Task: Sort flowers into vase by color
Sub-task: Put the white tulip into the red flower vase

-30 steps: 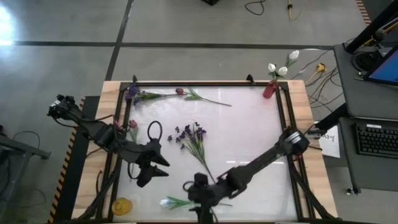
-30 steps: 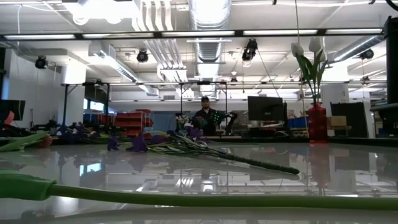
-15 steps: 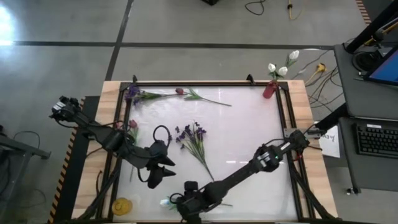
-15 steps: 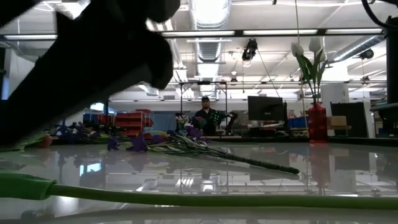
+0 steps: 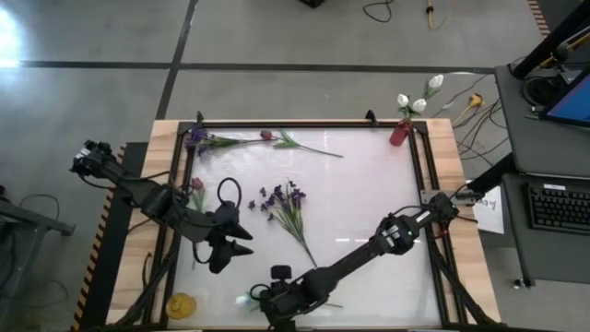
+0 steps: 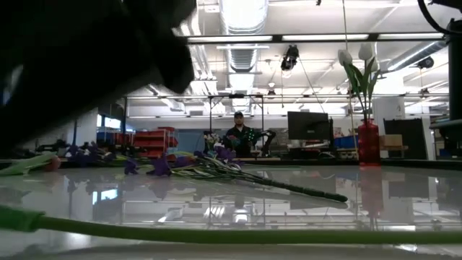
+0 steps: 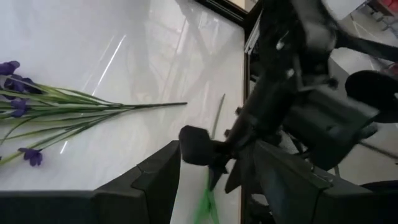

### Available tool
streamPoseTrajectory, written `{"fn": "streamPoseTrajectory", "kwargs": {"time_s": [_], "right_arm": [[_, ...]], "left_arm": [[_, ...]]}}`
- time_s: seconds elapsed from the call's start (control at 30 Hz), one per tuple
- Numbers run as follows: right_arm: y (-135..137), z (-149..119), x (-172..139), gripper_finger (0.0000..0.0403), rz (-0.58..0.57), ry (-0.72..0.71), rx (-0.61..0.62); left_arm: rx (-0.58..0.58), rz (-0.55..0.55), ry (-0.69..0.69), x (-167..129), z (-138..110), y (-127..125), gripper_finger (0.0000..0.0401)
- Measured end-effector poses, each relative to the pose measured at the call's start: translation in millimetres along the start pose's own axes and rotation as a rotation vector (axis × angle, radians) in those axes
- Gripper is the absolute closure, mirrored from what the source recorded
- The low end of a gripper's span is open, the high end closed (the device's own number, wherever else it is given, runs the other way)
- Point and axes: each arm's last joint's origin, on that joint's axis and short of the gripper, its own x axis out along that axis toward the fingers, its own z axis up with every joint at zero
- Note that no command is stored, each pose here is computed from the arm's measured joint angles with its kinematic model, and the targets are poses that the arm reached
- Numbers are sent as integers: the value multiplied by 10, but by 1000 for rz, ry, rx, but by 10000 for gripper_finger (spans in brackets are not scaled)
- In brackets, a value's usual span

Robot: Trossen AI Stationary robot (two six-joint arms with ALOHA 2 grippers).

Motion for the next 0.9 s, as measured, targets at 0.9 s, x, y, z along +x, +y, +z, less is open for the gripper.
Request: {"fn": "streamPoseTrajectory", "kwargs": {"time_s": [0.9], "right_arm": [[-102,-167,325,291,23,29,-94]], "left_arm": [[14,43,-9,19,-10,19,207]]}}
